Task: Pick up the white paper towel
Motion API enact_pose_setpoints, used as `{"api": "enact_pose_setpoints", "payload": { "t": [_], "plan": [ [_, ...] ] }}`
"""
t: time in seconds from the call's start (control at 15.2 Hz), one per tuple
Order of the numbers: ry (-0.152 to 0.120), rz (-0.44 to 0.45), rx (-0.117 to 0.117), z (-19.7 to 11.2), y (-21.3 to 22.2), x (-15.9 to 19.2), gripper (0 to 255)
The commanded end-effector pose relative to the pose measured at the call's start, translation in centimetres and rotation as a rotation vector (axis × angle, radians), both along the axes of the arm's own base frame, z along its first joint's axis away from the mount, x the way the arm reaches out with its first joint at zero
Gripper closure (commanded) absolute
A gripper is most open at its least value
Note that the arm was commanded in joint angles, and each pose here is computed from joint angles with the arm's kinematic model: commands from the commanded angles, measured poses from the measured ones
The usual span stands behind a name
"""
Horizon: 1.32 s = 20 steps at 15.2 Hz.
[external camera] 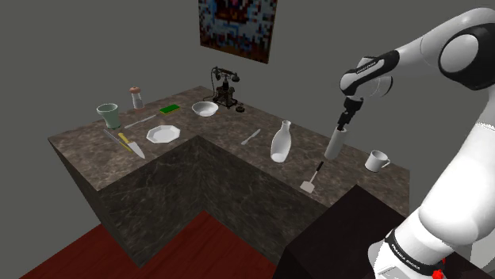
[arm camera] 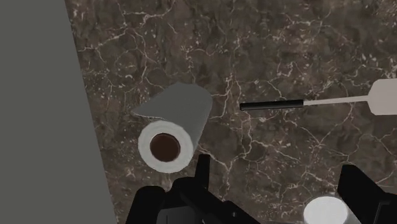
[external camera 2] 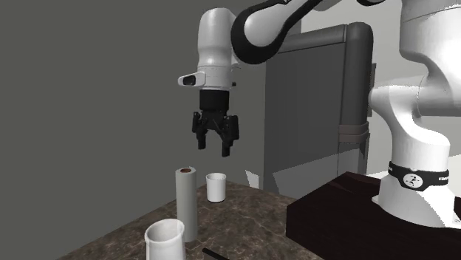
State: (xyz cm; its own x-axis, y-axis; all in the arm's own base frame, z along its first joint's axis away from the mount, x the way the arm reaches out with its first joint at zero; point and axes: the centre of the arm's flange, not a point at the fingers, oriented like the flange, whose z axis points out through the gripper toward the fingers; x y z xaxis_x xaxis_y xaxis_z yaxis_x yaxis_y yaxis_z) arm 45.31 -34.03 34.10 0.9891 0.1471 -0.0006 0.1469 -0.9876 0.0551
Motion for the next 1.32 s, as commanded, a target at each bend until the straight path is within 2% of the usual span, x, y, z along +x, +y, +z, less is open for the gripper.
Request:
{"api": "enact_pose_setpoints", "payload": {
  "t": [0.0, 0.46, 0.99, 1.12, 1.19, 1.25],
  "plan": [
    [-0.007, 0.002, 0.002, -1.2, -1.7, 1.0, 0],
    [-0.03, 0.004, 0.008, -5.5, -8.9, 4.7, 0],
    [-0.031, 0.004, 0.008, -9.6, -9.2, 4.9, 0],
    [-0.031, 0.004, 0.008, -9.6, -9.2, 4.9, 0],
    [-0.031, 0.004, 0.008, -9.6, -9.2, 4.9, 255],
    [-0.031, 0.004, 0.008, -9.7, -9.2, 4.9, 255]
  ]
}}
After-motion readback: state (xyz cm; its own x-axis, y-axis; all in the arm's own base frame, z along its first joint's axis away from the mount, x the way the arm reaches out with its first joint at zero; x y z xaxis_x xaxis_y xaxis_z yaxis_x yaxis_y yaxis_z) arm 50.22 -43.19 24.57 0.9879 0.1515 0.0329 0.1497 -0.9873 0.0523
